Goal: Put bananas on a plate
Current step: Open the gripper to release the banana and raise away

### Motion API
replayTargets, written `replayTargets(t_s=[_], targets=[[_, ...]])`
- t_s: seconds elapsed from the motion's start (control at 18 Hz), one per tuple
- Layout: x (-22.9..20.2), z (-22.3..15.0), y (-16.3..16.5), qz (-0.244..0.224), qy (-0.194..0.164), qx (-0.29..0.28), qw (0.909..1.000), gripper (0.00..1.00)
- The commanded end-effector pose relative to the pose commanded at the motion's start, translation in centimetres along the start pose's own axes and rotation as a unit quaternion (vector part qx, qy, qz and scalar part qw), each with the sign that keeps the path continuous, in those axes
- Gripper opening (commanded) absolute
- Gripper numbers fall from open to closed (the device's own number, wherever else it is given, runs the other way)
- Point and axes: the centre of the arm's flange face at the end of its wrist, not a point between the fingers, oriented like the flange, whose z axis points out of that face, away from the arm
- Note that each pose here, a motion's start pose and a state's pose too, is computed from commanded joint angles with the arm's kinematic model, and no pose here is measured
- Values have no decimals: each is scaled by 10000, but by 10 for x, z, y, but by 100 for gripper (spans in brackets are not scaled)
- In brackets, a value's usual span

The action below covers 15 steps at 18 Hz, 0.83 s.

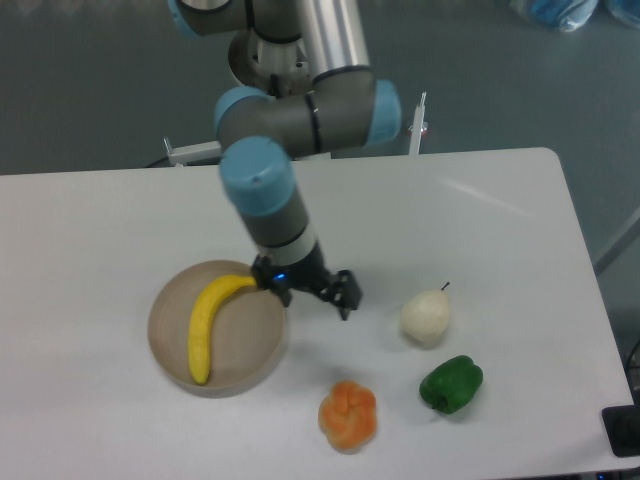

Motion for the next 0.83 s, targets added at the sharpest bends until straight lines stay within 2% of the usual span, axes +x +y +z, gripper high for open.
replayTargets(t_s=[0.22, 0.44, 0.83], targets=[[-15, 5, 13, 604, 35, -61, 9981, 100], [-34, 2, 26, 952, -22, -77, 9954, 100], [-41, 0, 27, 924, -97, -37, 9957, 100]])
